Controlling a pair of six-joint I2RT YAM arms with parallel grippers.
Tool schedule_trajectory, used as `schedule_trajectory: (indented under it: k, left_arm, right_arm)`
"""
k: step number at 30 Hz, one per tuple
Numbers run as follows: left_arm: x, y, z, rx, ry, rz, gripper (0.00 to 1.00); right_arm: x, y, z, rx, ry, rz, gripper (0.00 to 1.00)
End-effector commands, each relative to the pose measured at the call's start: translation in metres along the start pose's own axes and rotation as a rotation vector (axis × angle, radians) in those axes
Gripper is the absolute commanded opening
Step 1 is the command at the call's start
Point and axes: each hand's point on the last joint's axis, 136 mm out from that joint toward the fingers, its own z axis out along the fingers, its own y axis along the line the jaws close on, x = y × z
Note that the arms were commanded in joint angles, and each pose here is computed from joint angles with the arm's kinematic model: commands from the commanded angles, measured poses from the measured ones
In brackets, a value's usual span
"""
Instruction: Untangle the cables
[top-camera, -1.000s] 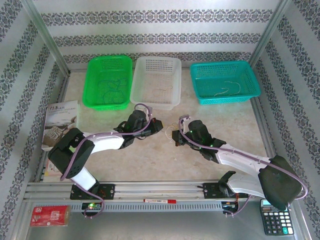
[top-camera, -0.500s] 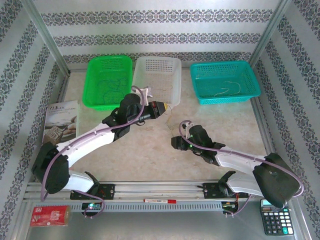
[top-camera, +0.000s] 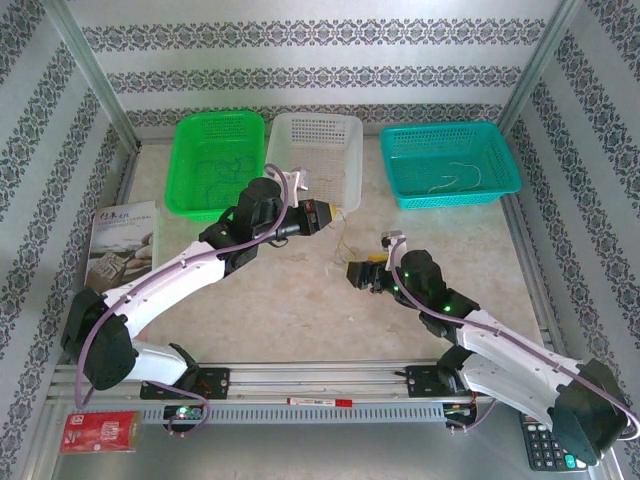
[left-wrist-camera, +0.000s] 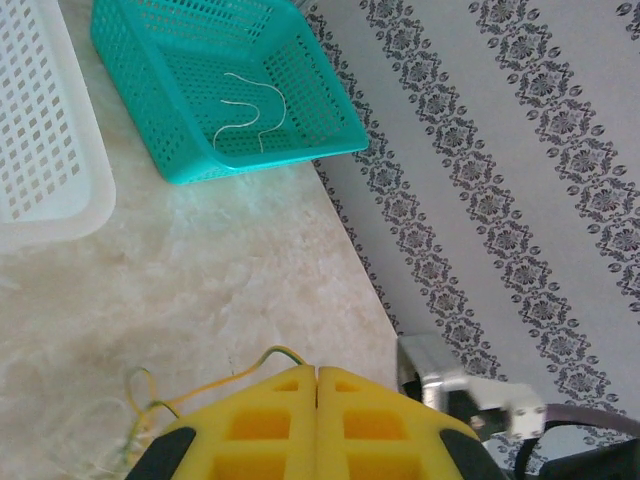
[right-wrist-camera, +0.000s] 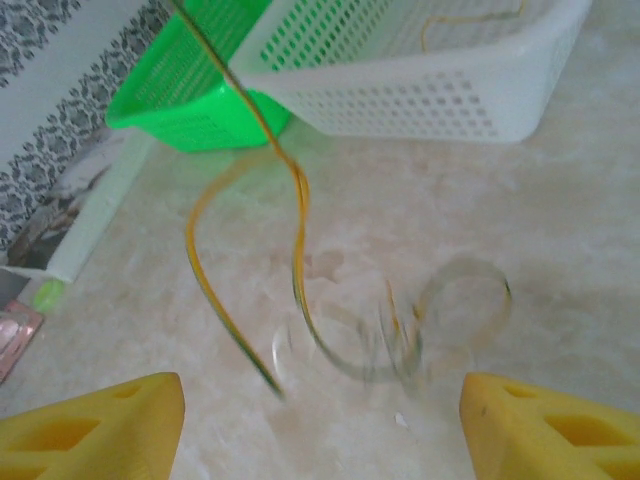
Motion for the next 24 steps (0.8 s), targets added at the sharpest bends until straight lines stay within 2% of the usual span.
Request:
schedule_trajectory:
  k: [1, 7, 11, 14, 16, 18, 19, 24]
  left_arm:
    - [-0.006, -0.030, -0.010, 0.080, -0.003, 0.016, 0.00]
    - [-0.007, -0.049, -0.012, 0.138, 0.001, 0.004, 0.00]
    - [-0.009, -0.064, -0.015, 0.182, 0.001, -0.003, 0.00]
    - [-0.017, -0.075, -0.020, 0.218, -0.025, -0.018, 0.00]
    - [-0.025, -0.085, -0.024, 0.250, -0.046, -0.030, 0.00]
    - [-0.033, -0.096, -0.030, 0.280, -0.067, -0.037, 0.00]
    - [-0.038, -0.102, -0.034, 0.292, -0.079, -0.036, 0.00]
    - [-0.066, -0.131, -0.055, 0.331, -0.148, 0.003, 0.00]
  right_arm:
    - [-0.037, 0.012, -0.003, 0.001, -0.092, -0.028, 0.73]
    - [-0.074, 0.028, 0.018, -0.003, -0.154, -0.068, 0.73]
    - [-0.085, 0.022, 0.040, 0.037, -0.181, -0.075, 0.70]
    - [-0.082, 0.010, 0.060, 0.073, -0.197, -0.072, 0.55]
    - [-0.075, 0.002, 0.071, 0.088, -0.202, -0.060, 0.37]
    - [-0.067, -0.005, 0.077, 0.099, -0.197, -0.050, 0.25]
    - [-0.062, -0.010, 0.080, 0.110, -0.191, -0.042, 0.22]
    - [-0.033, -0.032, 0.082, 0.164, -0.158, -0.016, 0.19]
